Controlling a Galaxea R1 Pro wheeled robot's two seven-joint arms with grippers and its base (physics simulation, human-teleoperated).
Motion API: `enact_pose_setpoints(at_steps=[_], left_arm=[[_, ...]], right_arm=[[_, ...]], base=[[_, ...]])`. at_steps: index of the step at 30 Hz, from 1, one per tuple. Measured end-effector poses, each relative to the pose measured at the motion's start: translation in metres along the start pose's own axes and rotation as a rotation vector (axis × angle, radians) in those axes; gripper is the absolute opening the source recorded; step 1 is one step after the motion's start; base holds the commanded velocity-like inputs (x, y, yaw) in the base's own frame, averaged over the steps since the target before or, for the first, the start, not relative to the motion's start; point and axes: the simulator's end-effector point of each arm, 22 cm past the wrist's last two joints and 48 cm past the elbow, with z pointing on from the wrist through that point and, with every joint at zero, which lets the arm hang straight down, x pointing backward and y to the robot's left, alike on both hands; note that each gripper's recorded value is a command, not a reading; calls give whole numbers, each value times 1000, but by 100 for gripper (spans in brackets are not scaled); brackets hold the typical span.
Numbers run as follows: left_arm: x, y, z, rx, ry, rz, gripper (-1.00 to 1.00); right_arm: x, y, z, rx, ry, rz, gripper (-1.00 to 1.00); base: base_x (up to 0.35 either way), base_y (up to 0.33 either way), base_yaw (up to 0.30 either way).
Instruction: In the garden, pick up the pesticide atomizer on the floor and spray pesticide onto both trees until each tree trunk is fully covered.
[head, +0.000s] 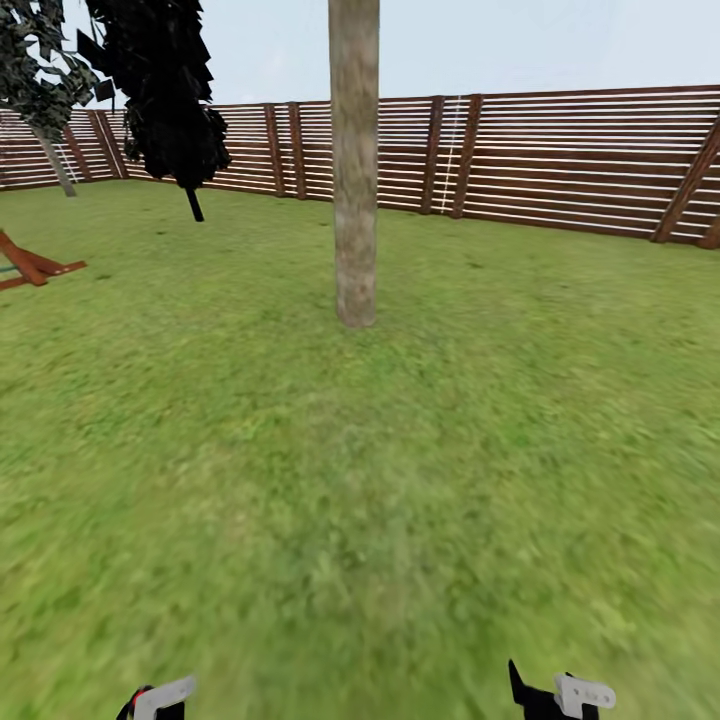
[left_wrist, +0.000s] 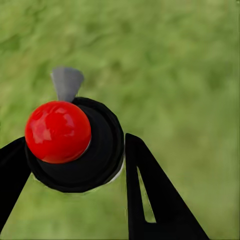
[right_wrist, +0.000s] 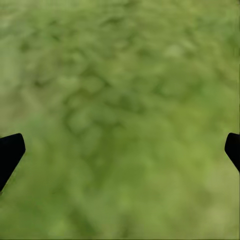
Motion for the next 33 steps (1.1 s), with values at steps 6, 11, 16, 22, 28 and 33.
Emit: enact_pose_setpoints(at_steps=[6,11,16,22,28,33], left_arm=[[0,0,0,0,0,0,-100],[0,0,0,0,0,0,-100],[0,-1,0,1,0,0,-100],[0,-1,0,1,0,-1,-100],[0,-1,0,1,0,-1,-100],[0,-1,0,1,0,-1,-100]], right_arm=[[0,0,0,-1,0,0,100],[0,0,0,0,0,0,100],[0,0,0,-1,1,-1,100],[0,0,0,-1,1,-1,100],[0,0,0,-1,1,-1,100],[0,0,0,-1,1,-1,100]], base=[[339,0,7],[339,0,0],[339,0,0],[339,0,0],[339,0,0],[339,0,0]])
